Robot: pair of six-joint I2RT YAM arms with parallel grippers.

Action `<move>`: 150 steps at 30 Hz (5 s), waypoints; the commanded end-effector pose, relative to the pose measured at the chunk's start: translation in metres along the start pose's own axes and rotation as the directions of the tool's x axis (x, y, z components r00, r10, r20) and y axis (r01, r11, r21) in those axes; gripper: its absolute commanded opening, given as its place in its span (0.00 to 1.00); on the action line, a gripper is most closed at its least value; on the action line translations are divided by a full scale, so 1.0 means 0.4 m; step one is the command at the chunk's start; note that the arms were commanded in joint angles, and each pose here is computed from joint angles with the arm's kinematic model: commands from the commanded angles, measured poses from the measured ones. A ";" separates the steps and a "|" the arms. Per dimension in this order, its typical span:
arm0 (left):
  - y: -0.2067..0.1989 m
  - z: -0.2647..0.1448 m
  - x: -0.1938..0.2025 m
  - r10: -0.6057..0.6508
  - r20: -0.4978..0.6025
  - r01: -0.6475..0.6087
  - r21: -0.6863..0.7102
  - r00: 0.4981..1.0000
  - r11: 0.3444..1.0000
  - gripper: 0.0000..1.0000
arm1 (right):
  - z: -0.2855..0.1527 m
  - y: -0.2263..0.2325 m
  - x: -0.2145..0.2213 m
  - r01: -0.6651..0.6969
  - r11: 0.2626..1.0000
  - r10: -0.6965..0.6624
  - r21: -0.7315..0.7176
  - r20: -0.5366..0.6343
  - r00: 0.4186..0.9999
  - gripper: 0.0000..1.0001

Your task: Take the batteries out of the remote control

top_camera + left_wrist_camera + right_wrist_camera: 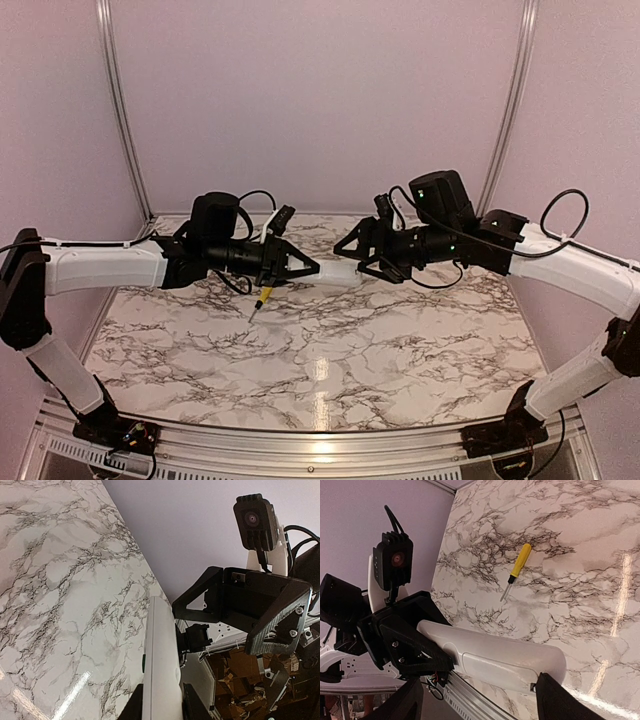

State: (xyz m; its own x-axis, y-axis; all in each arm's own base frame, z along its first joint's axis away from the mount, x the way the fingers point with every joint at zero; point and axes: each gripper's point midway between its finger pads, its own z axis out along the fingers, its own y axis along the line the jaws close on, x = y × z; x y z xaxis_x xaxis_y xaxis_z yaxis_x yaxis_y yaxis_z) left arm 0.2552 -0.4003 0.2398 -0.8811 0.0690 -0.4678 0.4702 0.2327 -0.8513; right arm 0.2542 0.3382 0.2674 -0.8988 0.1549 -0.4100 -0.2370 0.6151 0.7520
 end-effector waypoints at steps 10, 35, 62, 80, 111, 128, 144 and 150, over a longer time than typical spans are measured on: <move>-0.036 0.006 -0.037 0.052 0.017 -0.053 0.050 0.998 0.997 0.00 | 0.005 0.011 0.002 0.019 1.000 -0.019 -0.007 -0.003 1.000 0.76; -0.036 0.005 -0.046 0.041 0.030 -0.043 0.073 0.999 0.996 0.00 | 0.003 0.014 0.021 0.000 0.999 -0.001 -0.043 -0.023 1.000 0.76; -0.021 0.013 -0.063 0.001 0.044 -0.003 0.049 0.999 0.999 0.00 | -0.086 0.037 -0.073 0.022 1.000 -0.024 0.013 0.091 0.996 0.77; -0.046 0.013 -0.083 -0.009 0.047 0.006 0.060 0.999 0.998 0.00 | -0.043 0.038 -0.088 0.045 0.999 -0.047 0.027 0.073 0.996 0.77; -0.041 0.020 -0.100 -0.020 0.058 0.016 0.076 0.998 0.997 0.00 | -0.016 0.012 -0.061 0.039 0.999 -0.040 0.026 0.023 0.999 0.78; -0.038 0.030 -0.112 -0.035 0.064 0.029 0.084 0.997 0.996 0.00 | -0.058 0.038 -0.092 0.075 0.997 -0.075 0.004 0.051 0.996 0.82; 0.007 0.033 -0.119 -0.150 -0.001 0.149 -0.059 0.989 0.987 0.00 | -0.085 0.048 -0.138 0.041 0.998 -0.036 -0.040 0.110 0.993 0.82; 0.049 0.028 -0.106 -0.189 -0.010 0.187 -0.116 0.982 0.975 0.00 | -0.090 0.052 -0.143 0.028 0.998 -0.020 -0.056 0.129 0.991 0.82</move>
State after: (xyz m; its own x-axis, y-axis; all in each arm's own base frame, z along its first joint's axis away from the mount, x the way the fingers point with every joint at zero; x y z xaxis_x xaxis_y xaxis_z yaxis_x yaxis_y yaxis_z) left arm 0.2977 -0.4140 0.2545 -0.9449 0.0281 -0.3263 0.3193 0.3009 -0.8986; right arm 0.2865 0.3158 0.3017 -0.8599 0.2014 -0.4691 -0.2611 0.6161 0.7431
